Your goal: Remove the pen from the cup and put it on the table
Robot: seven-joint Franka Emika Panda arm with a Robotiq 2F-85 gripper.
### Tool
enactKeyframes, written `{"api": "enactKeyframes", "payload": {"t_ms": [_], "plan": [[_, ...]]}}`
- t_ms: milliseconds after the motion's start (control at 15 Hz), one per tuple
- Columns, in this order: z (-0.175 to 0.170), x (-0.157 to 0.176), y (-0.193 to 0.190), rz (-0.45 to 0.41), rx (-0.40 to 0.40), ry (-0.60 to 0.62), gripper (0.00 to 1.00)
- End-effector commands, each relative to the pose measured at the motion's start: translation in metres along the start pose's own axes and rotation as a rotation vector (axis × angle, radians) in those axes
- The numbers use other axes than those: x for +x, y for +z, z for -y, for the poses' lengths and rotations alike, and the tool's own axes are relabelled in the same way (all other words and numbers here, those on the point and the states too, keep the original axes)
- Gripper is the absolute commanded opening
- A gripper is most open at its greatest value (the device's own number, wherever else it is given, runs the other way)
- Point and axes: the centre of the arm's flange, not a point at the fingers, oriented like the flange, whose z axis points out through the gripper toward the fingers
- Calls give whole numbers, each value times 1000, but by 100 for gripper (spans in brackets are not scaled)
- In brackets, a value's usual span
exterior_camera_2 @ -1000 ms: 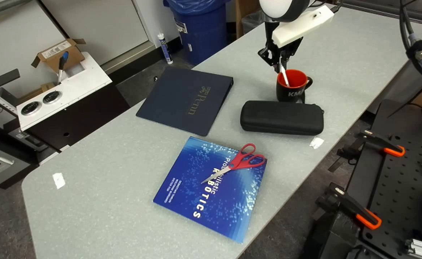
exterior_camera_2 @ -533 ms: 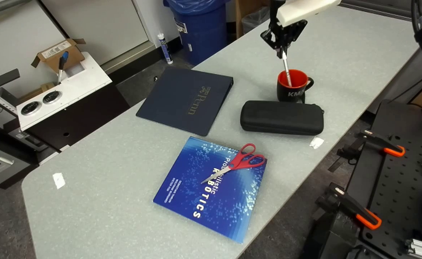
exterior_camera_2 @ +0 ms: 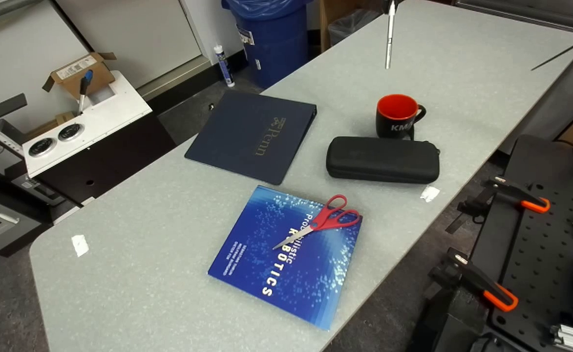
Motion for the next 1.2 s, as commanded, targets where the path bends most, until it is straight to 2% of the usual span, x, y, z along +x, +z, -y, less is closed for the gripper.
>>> {"api": "enactKeyframes", "payload": {"t_ms": [0, 267, 533, 800, 867, 1000, 1133], "plan": [[7, 58, 20, 41, 29, 86, 2], [23, 84, 87, 128, 30, 120, 2], [42, 81, 158, 222, -35, 99, 2], [46, 82, 189, 239, -78, 95, 2], [45, 84, 194, 244, -91, 92, 35], [44, 86, 198, 236, -106, 96, 41], [43, 86, 198, 233, -106, 92, 57]]}}
